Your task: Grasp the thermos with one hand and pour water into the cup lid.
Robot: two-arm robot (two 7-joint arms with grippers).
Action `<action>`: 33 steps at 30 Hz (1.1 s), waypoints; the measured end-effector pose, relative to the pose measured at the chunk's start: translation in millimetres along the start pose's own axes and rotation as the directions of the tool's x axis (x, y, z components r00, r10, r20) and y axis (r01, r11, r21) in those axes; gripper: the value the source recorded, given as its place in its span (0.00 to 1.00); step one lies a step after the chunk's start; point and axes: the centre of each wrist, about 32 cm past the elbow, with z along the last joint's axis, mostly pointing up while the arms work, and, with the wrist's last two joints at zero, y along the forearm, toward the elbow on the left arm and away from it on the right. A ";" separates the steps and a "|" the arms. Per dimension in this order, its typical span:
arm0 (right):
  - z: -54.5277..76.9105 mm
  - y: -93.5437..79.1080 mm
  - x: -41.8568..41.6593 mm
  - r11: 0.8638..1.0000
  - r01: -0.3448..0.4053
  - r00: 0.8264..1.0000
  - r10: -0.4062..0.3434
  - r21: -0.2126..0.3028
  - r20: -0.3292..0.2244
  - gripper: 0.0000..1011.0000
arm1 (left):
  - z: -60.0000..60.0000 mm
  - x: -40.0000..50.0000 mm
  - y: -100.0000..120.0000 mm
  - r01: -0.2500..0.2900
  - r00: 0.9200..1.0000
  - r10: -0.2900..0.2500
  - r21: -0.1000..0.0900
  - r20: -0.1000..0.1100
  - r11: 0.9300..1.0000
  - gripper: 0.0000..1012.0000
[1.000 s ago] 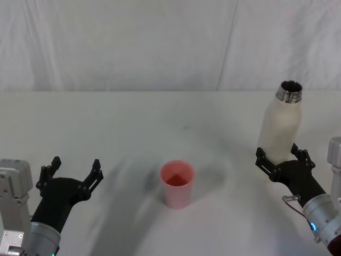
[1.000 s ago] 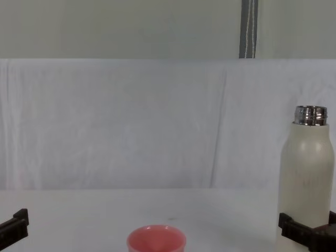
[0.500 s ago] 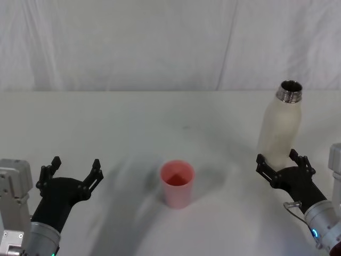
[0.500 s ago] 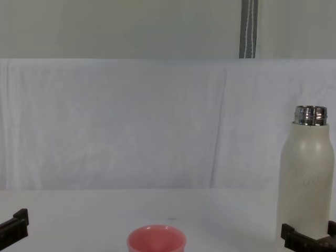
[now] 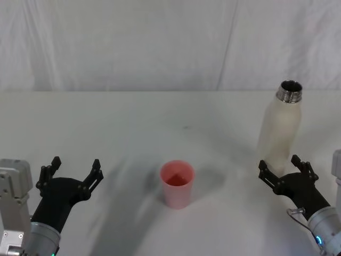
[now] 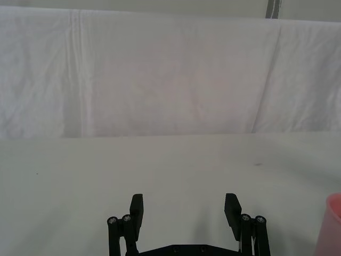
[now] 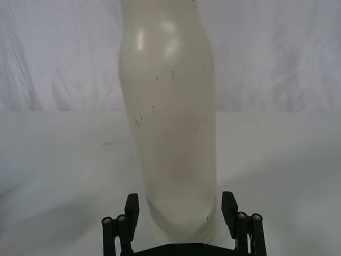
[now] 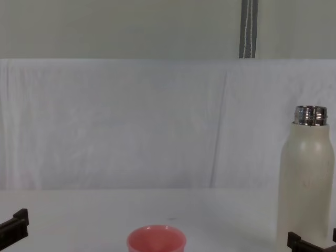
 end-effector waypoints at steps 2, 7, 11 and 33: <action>-0.3 -1.5 0.3 1.000 0.001 1.000 -0.001 -0.001 0.000 0.99 | 0.0 0.0 0.0 0.000 1.000 0.000 0.000 0.000 1.000 0.99; -0.1 -7.9 1.2 1.000 0.002 1.000 -0.002 -0.004 0.002 0.99 | 0.0 0.0 0.0 0.000 1.000 0.000 0.000 0.000 1.000 0.99; 0.9 -13.8 1.3 1.000 0.001 1.000 -0.001 -0.004 0.007 0.99 | 0.0 0.0 0.0 0.000 1.000 0.000 0.000 0.000 1.000 0.99; 13.1 -38.0 -6.7 0.999 -0.008 0.996 0.004 0.041 0.092 0.99 | 0.0 0.0 0.0 0.000 1.000 0.000 0.000 0.000 1.000 0.99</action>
